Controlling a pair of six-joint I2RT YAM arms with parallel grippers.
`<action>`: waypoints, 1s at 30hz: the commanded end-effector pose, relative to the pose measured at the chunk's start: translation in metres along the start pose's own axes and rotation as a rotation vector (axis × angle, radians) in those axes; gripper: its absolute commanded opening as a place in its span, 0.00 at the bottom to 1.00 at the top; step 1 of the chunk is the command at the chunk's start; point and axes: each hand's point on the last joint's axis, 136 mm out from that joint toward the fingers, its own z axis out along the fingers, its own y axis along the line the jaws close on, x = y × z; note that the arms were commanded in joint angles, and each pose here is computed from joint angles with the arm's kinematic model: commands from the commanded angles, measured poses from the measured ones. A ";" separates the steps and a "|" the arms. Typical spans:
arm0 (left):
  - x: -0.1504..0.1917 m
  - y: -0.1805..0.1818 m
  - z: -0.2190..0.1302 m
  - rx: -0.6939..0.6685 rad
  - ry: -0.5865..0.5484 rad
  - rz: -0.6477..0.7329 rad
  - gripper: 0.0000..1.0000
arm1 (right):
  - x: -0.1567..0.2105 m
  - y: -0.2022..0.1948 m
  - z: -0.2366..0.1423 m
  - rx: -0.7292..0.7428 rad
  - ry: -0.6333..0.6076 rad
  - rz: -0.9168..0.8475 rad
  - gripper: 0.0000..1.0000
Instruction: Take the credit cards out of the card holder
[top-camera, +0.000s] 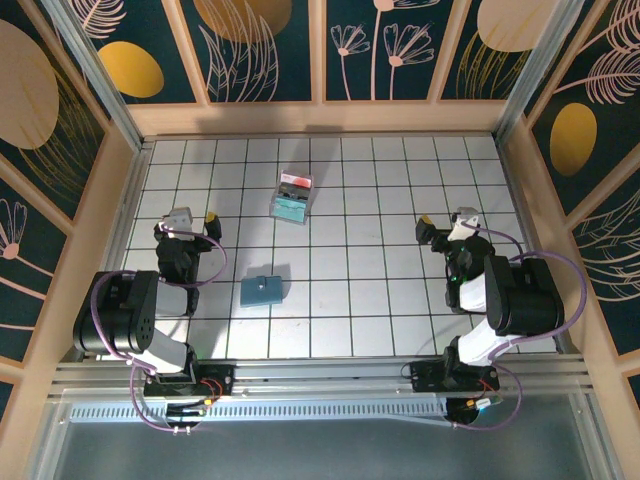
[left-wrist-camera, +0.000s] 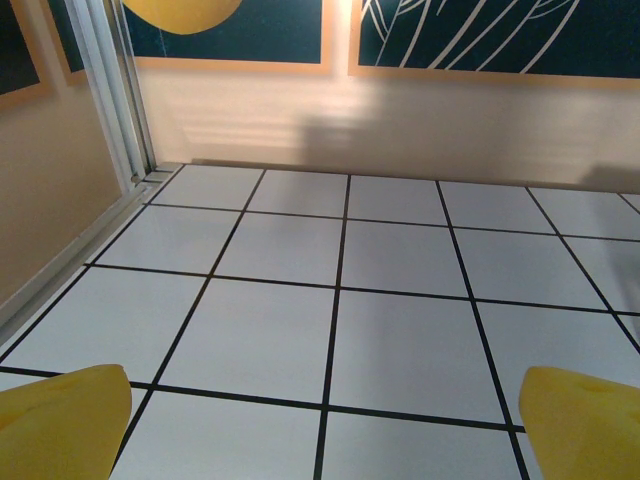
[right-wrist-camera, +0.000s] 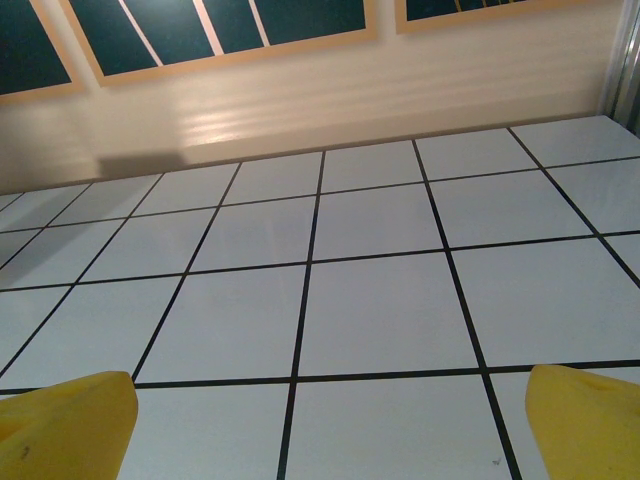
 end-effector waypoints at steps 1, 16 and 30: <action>-0.009 0.000 0.002 0.005 -0.032 -0.021 0.99 | -0.013 0.001 -0.001 0.001 -0.048 -0.024 0.99; -0.041 0.026 0.005 -0.167 0.017 -0.109 0.99 | -0.022 -0.001 0.011 0.014 0.001 -0.018 0.99; -0.012 0.026 -0.055 -0.225 0.136 -0.659 0.99 | -0.065 0.013 0.022 0.077 0.011 -0.037 0.99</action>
